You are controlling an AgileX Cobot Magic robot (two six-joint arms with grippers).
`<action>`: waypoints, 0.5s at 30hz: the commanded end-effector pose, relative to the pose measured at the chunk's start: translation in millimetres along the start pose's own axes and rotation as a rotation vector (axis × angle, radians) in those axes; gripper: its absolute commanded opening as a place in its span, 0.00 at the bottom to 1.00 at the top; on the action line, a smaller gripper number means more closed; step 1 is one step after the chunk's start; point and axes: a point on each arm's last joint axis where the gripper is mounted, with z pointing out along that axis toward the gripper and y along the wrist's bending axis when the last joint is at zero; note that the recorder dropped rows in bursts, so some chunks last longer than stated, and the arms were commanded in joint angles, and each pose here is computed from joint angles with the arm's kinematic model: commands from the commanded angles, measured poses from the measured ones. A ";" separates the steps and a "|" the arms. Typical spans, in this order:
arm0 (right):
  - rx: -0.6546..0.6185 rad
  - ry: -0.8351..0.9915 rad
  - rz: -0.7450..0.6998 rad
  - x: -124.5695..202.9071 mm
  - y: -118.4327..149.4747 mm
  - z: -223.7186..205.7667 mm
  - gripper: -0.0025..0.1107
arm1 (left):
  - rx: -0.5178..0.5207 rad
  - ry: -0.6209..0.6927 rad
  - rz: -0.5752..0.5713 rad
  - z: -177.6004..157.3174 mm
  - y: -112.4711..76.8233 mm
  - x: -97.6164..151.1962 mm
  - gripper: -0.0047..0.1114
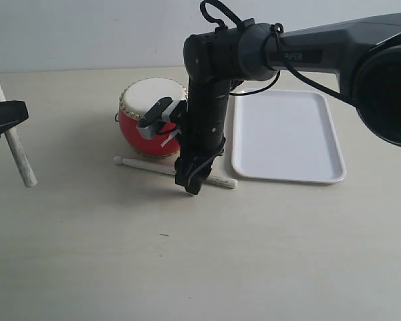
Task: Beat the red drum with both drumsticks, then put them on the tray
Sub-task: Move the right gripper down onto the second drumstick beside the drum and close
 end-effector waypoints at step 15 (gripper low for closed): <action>0.010 -0.012 0.067 -1.0 -0.3 -8.9 0.02 | 0.014 -0.024 0.021 -1.2 -1.9 -3.8 0.04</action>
